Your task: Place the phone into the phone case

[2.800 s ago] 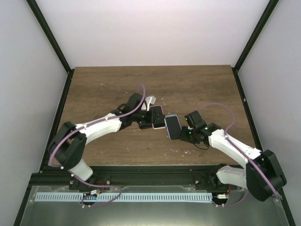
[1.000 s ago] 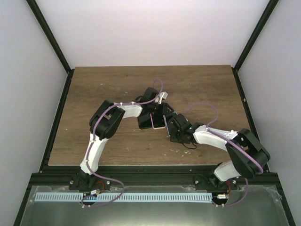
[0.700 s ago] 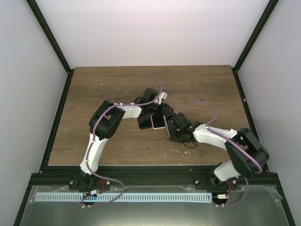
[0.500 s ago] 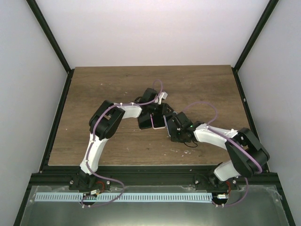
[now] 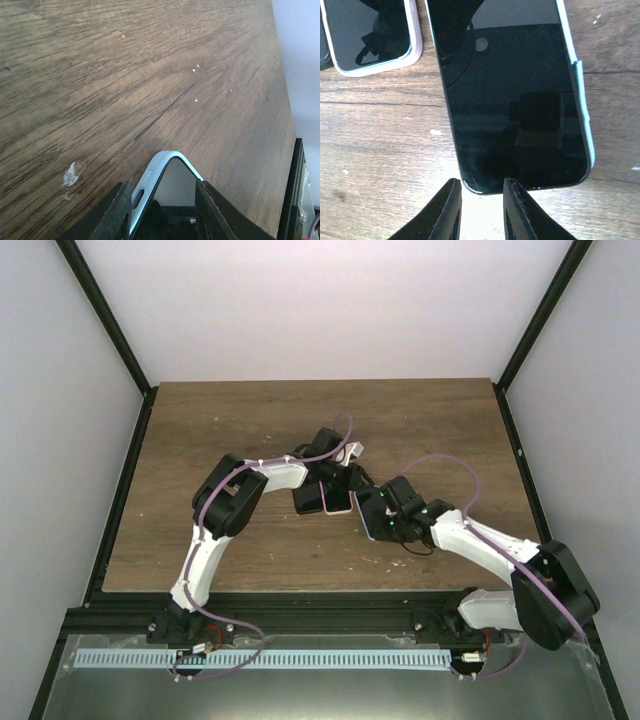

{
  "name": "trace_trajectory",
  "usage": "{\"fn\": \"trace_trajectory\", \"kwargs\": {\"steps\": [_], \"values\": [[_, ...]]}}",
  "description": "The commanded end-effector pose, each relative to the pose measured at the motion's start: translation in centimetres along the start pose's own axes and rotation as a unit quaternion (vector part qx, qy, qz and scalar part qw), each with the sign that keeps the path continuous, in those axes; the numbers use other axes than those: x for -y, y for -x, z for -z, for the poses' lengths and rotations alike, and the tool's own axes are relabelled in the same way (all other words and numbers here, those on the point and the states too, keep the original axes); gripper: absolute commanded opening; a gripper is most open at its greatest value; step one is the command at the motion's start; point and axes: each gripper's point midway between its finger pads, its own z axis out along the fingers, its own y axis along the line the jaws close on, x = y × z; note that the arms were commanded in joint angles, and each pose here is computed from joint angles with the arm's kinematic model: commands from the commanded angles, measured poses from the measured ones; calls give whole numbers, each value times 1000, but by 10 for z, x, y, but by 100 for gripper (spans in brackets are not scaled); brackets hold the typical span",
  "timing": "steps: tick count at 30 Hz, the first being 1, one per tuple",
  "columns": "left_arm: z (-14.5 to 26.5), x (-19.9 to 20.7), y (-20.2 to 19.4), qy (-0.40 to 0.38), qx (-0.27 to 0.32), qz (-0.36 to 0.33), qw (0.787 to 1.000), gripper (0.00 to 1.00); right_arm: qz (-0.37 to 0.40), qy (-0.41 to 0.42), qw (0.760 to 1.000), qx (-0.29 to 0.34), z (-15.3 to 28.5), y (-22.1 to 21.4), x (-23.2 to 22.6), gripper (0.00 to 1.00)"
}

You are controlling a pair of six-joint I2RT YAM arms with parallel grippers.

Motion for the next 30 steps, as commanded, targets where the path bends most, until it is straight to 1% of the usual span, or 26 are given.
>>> {"fn": "trace_trajectory", "kwargs": {"steps": [1,4,7,11,17,23,25,27,30], "values": [[-5,7,-21,-5,-42,18,999,37,14,-32,999,11,4,16,7,24],[1,12,-14,-1,-32,13,999,38,17,-46,999,6,0,16,14,23],[1,9,-13,6,-35,12,999,38,14,-32,999,4,-2,12,11,23],[1,9,-13,6,-33,11,999,38,13,-37,999,2,-14,7,18,23],[7,14,-9,8,-27,9,1000,38,12,-67,997,-21,-33,-3,32,21],[19,19,-2,22,-10,2,1000,38,8,-92,995,-25,-38,-9,44,20],[26,25,1,27,-1,-4,1000,38,7,-93,996,-17,-32,-4,42,20],[33,27,4,38,6,-7,999,41,8,-82,997,6,-20,10,36,21],[41,28,2,53,9,-7,999,42,-1,-49,998,41,-3,36,33,27]]}}
